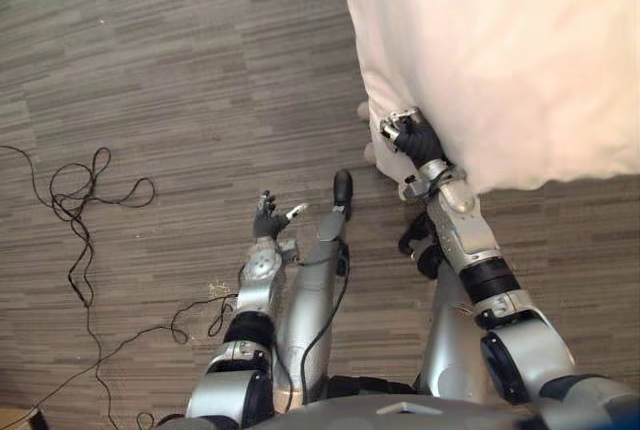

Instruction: Tidy the bed and pick cloth on bed and put in laundry

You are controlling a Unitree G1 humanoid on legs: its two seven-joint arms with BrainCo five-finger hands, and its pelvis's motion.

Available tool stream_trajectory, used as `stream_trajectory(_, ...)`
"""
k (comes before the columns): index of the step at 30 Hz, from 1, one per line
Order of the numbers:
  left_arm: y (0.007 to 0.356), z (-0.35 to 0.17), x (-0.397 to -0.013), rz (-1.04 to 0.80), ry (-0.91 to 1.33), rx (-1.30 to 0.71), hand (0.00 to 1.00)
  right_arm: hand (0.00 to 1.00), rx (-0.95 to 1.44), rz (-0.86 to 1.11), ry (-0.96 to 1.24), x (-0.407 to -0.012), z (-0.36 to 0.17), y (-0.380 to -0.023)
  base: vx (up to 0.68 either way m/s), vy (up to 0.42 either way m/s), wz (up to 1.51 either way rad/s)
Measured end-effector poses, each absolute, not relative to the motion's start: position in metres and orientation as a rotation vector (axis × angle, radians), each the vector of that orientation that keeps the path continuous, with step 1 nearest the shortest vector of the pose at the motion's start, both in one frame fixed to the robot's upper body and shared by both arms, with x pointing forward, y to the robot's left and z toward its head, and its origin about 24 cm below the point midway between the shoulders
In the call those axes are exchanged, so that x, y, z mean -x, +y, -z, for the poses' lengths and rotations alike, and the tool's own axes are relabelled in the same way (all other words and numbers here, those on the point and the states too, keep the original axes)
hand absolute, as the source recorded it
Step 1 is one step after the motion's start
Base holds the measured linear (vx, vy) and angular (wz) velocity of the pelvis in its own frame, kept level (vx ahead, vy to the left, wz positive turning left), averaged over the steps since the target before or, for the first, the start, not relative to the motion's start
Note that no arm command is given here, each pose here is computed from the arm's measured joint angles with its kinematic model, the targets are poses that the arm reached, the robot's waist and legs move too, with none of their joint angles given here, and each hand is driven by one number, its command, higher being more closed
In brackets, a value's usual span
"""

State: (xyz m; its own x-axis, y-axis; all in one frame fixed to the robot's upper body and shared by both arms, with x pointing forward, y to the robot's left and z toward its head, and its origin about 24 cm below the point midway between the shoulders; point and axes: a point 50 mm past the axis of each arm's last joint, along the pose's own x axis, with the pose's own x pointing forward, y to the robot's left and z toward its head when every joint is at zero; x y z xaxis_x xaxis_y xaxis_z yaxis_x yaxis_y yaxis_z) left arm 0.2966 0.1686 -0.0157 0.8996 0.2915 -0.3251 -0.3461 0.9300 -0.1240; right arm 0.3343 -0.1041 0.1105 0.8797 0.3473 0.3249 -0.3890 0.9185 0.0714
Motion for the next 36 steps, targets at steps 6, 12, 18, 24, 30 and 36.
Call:
stream_trajectory(6, 0.188, 0.021, -0.291, -0.400, 0.360, 0.209, 0.00, 1.00, -0.297, -0.053, -0.126, -0.319, -0.048, -0.179, -0.06, -0.004, -0.02)
stream_trajectory(12, 0.203, 0.028, -0.283, -0.423, 0.382, 0.171, 0.00, 1.00, -0.432, 0.215, -0.086, -0.265, 0.002, -0.249, 0.04, 0.004, -0.31)
stream_trajectory(18, 0.214, 0.043, -0.267, -0.401, 0.439, 0.136, 0.00, 1.00, -0.421, 0.318, -0.172, -0.224, 0.009, -0.277, 0.13, -0.008, -0.23)
stream_trajectory(24, 0.221, 0.077, -0.227, -0.328, 0.605, 0.075, 0.00, 1.00, -0.275, 0.194, -0.683, -0.212, -0.094, -0.282, 0.27, 0.021, -0.14)
stream_trajectory(30, 0.195, 0.107, -0.192, -0.246, 0.761, 0.153, 0.00, 1.00, -0.297, -0.034, -0.835, -0.234, -0.143, -0.257, 0.21, 0.014, 0.04)
stream_trajectory(36, 0.180, 0.098, -0.212, -0.215, 0.684, 0.282, 0.00, 1.00, -0.432, -0.055, -0.799, -0.279, -0.170, -0.227, 0.00, -0.028, 0.06)
